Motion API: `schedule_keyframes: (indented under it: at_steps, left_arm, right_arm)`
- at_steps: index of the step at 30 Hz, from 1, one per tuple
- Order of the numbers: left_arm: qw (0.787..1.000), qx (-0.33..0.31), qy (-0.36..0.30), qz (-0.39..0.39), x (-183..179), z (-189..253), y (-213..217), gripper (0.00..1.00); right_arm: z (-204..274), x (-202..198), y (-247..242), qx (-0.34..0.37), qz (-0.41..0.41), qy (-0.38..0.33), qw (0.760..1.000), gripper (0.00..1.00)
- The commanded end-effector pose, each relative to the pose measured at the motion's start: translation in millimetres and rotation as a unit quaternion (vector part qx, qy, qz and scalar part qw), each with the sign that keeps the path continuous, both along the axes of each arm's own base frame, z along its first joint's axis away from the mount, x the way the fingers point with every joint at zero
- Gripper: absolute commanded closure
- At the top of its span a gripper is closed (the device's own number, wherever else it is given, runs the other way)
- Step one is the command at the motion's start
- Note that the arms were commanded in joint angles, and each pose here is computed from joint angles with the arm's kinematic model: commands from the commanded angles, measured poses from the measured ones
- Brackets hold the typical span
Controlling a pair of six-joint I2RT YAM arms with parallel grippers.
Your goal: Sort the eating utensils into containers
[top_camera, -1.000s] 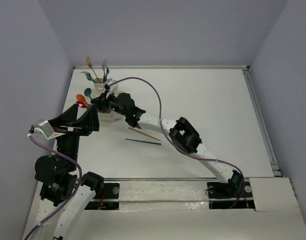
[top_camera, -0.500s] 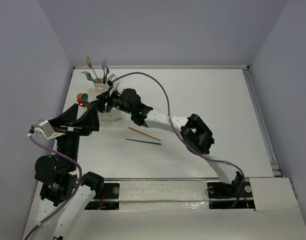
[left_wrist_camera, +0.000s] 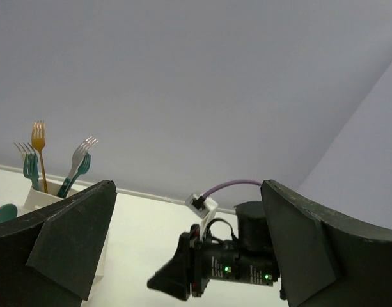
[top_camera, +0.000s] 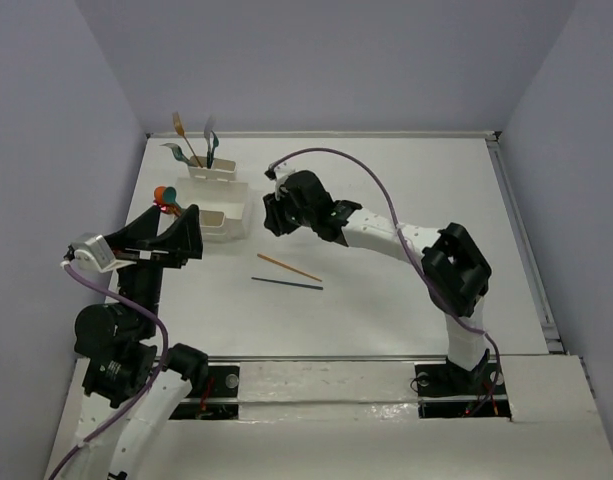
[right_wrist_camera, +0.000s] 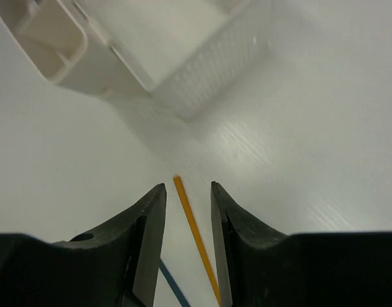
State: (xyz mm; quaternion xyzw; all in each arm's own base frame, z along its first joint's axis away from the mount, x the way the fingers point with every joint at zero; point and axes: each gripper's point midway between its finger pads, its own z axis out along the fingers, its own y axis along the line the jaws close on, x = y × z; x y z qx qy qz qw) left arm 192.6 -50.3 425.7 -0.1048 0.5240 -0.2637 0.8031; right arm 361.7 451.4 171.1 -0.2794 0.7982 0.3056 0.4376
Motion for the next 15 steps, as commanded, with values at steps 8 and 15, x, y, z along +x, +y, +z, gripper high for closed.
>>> schedule_keyframes:
  at_steps: [8,15]
  left_arm:
    - [1.000,0.004,0.000,-0.004,9.4,-0.3,-5.3,0.01]
    - [1.000,0.004,-0.001,-0.001,9.4,0.0,-3.5,0.01]
  right_arm:
    - [-103.2,-56.9,-46.1,-0.180,0.064,0.116,0.975,0.45]
    - [-116.5,-51.5,-34.4,-0.197,0.082,0.130,0.968,0.44]
